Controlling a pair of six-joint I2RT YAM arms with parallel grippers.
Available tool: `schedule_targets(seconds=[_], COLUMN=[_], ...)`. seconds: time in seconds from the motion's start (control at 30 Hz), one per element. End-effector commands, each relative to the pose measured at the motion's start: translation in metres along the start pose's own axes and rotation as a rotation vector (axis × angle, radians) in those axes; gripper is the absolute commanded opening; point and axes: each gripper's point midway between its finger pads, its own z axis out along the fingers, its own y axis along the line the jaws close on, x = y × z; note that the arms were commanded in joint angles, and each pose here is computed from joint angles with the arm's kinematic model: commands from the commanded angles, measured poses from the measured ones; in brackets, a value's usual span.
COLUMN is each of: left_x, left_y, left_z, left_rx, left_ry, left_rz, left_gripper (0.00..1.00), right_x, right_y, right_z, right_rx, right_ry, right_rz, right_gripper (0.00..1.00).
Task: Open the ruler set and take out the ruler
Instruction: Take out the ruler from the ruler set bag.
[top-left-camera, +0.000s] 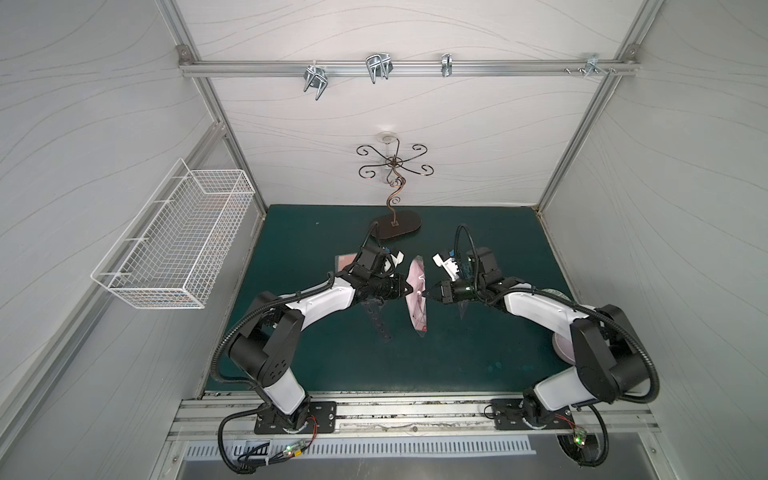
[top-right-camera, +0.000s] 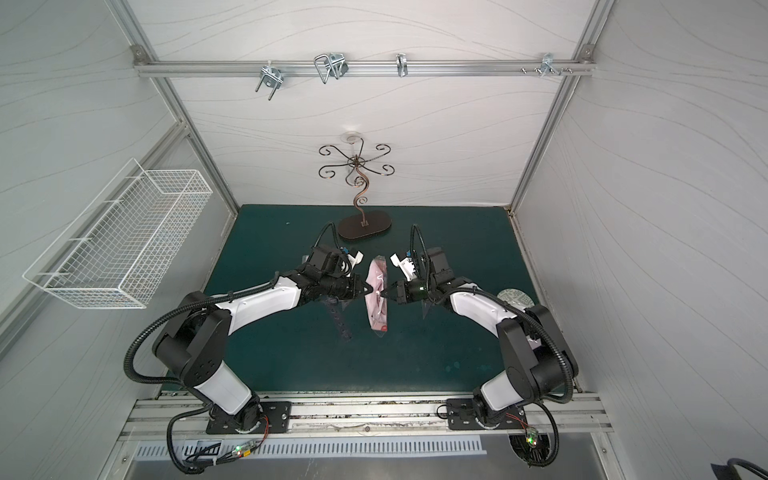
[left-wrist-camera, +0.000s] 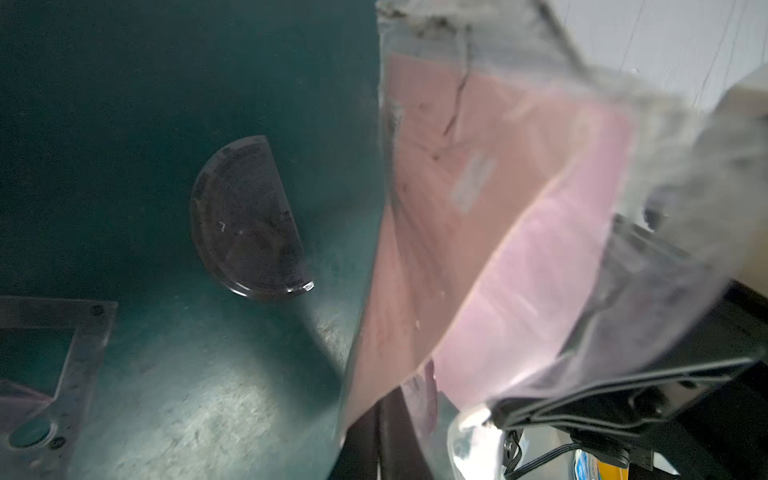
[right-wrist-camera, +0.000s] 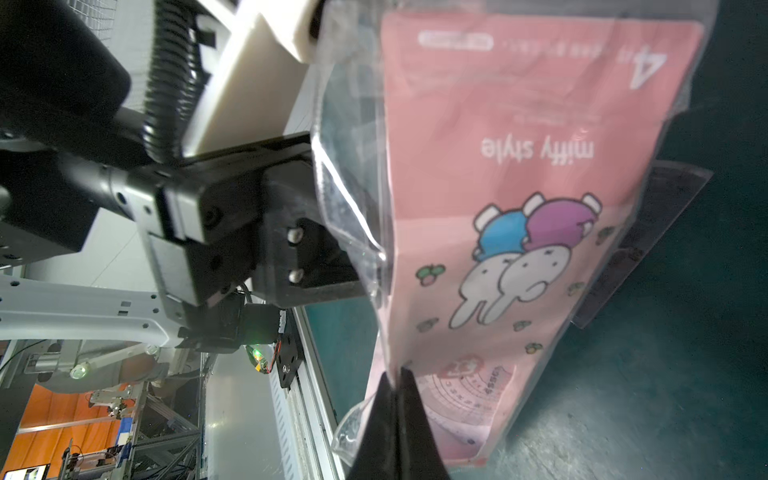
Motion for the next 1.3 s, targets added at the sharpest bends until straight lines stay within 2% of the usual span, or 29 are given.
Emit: schedule_targets(seconds=[0.0,0.1,0.2,0.33,0.47,0.53,0.6,0.7,1.23,1.27], left_x=[-0.010,-0.010,-0.008,-0.007,-0.007,-0.007,-0.009,-0.012,-0.020,-0.020], left_y=[-0.004,-0.011,-0.022,-0.027,-0.025,-0.020,-0.016,-0.006,-0.012,-0.013], left_z=[0.003,0.004,0.002,-0.005,-0.006,-0.006,-0.008,-0.013,-0.028,-0.029], left_rx=[-0.006,0.038,0.086,0.095,0.080,0.059,0.042,0.005,0.039,0.046], left_ry=[-0.020,-0.006,0.012,0.013,0.010,0.012,0.002,-0.015,-0.070,-0.076], left_rz=[0.029,0.030,0.049,0.066,0.058,0.049,0.033,-0.001,-0.006,-0.007], left_gripper=[0.00,0.00,0.20,0.38,0.39,0.35,0.27,0.26,0.36,0.40], right_x=[-0.012,-0.015,-0.015,-0.017,-0.018,-0.017,-0.016,-0.014,-0.013,-0.013], right_y=[0.016,0.018,0.018,0.015,0.015,0.014,0.013,0.010,0.005,0.004], right_z=[-0.008,-0.009,-0.007,-0.006,-0.006,-0.006,-0.006,-0.007,-0.007,-0.006], right_rx=[-0.066,-0.074,-0.077,-0.073,-0.071,-0.067,-0.058,-0.042,-0.018,-0.015], right_ry=[-0.051,-0.061,-0.060,-0.057,-0.059,-0.058,-0.055,-0.047,-0.032,-0.032], right_rz=[-0.042,-0.043,-0.043,-0.042,-0.044,-0.044,-0.041,-0.041,-0.034,-0.033], right_gripper=[0.00,0.00,0.00,0.00,0.00,0.00,0.00,0.00,0.00,0.00])
